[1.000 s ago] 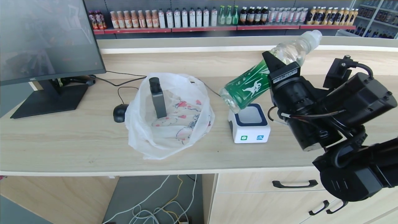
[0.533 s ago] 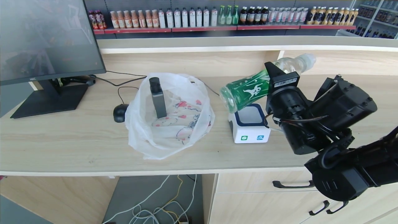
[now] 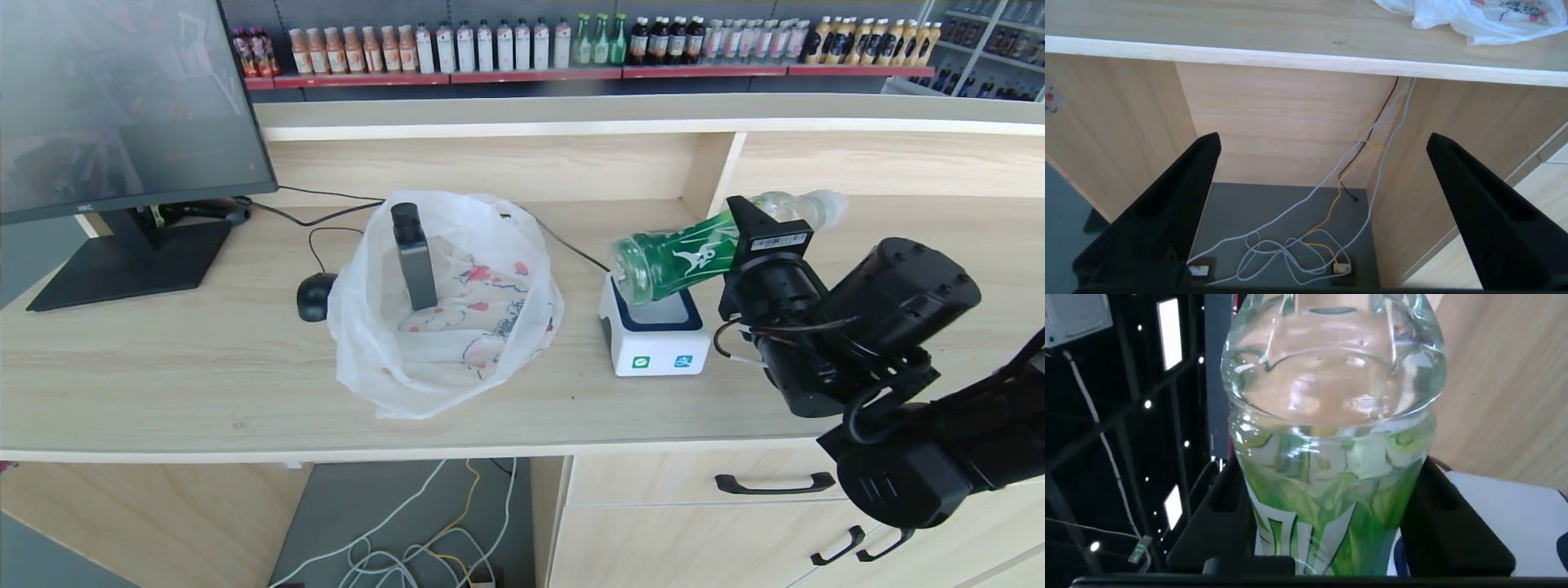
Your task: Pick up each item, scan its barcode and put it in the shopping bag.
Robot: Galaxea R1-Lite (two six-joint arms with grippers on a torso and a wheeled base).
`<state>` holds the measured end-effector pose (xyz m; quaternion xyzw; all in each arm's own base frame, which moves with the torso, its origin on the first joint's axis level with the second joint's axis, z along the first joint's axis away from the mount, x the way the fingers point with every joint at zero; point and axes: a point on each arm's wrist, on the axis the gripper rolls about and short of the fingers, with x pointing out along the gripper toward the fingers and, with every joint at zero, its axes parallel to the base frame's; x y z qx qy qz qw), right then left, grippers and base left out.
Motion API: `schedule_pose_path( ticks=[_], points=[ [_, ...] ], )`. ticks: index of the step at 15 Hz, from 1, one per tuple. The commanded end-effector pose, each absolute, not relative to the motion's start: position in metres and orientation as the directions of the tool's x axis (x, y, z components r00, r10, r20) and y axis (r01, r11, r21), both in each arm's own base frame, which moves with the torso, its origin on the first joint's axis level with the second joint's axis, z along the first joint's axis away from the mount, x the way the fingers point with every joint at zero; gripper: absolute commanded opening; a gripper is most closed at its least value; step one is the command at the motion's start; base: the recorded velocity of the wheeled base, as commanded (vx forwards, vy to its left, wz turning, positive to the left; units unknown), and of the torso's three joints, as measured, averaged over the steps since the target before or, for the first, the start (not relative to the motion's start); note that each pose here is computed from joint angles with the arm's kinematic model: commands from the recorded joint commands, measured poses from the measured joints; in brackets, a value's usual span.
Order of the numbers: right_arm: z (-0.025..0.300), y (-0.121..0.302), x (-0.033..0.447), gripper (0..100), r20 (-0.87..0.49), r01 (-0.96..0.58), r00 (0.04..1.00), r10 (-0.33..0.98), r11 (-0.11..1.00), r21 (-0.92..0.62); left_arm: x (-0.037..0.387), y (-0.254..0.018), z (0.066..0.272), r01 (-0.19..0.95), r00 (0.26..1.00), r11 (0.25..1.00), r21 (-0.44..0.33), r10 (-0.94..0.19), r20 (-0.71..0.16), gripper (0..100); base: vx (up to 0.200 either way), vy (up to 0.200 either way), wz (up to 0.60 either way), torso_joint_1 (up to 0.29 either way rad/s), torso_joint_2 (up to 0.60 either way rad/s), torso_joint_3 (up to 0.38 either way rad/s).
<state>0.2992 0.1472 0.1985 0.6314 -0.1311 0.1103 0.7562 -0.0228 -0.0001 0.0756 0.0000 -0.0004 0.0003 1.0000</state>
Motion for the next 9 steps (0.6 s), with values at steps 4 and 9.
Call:
schedule_pose_path(
  ticks=[4, 9],
  points=[
    [0.175, 0.146, 0.308, 0, 0.274, -0.269, 0.962, -0.004, 0.173, 0.947, -0.023, 0.000, 0.076, -0.002, 1.000, 1.000, 0.000, 0.002, 0.002, 100, 0.000, 0.000, 0.00, 0.000, 0.00, 0.000],
    [0.175, 0.142, 0.310, 0, 0.275, -0.270, 0.961, -0.016, 0.150, 0.951, -0.023, 0.000, 0.076, -0.002, 1.000, 1.000, 0.000, 0.002, 0.002, 100, 0.000, 0.000, 0.00, 0.000, 0.00, 0.000]
  ],
)
